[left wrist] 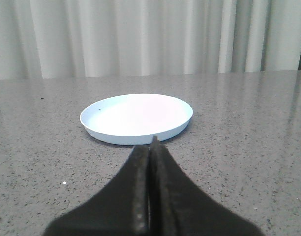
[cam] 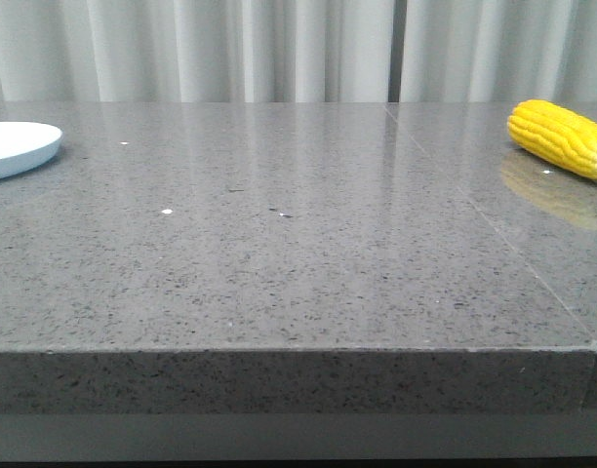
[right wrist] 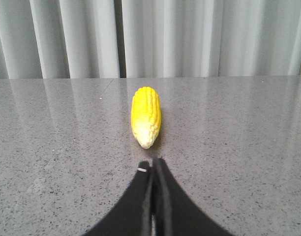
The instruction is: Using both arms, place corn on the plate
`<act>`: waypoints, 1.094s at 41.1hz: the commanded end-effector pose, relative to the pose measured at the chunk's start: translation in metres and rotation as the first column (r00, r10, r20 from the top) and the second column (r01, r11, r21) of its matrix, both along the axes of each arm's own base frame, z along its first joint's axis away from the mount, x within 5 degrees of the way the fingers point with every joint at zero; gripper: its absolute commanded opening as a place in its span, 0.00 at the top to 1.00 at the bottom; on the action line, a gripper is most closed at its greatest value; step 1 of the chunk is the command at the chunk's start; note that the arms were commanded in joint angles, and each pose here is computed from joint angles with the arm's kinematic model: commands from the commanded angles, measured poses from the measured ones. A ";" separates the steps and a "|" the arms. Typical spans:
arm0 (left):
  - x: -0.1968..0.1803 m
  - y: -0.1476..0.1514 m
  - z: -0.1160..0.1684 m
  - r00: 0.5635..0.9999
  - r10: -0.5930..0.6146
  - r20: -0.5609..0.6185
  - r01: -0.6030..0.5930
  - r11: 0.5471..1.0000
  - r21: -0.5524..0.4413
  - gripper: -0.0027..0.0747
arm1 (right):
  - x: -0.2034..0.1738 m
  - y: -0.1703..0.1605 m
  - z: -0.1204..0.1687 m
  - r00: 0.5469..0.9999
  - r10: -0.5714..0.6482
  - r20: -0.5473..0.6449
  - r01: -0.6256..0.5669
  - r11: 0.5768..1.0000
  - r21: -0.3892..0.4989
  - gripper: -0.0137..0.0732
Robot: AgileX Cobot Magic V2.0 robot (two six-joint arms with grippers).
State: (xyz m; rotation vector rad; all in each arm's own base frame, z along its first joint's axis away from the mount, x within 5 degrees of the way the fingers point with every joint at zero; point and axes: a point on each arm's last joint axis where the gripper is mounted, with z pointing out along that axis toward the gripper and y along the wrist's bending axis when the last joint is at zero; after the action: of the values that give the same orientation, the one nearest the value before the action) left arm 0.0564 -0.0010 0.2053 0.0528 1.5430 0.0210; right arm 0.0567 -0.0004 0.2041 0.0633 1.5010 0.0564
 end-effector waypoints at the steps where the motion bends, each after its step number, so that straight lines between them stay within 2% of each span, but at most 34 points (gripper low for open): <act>1: -0.001 -0.001 0.001 0.997 -0.014 0.075 0.015 1.000 -0.013 0.99 | -0.004 -0.001 0.017 0.992 -0.012 0.126 0.012 1.000 -0.002 0.92; 27: -0.001 -0.001 0.001 0.997 -0.014 0.080 0.015 1.000 -0.013 0.99 | -0.004 -0.001 0.018 0.990 -0.013 0.141 0.013 1.000 -0.002 0.92; 31: -0.002 -0.002 0.008 0.988 -0.020 0.152 0.022 1.000 -0.014 0.99 | -0.005 -0.001 0.022 0.984 -0.016 0.178 0.016 1.000 -0.002 0.92; 37: -0.007 -0.002 0.031 0.962 -0.025 0.271 0.030 0.999 -0.014 0.99 | -0.010 -0.001 0.041 0.973 -0.015 0.229 0.016 1.000 -0.002 0.92; 45: -0.026 0.000 0.091 0.929 -0.015 0.370 0.023 1.000 -0.016 0.99 | -0.025 0.000 0.092 0.972 -0.001 0.235 0.003 1.000 -0.005 0.92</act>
State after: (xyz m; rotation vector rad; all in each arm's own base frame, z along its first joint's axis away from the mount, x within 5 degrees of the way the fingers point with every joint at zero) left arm 0.0458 -0.0014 0.2580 0.0505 1.3212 0.0171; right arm 0.0434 0.0001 0.2616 0.0540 1.3706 0.0617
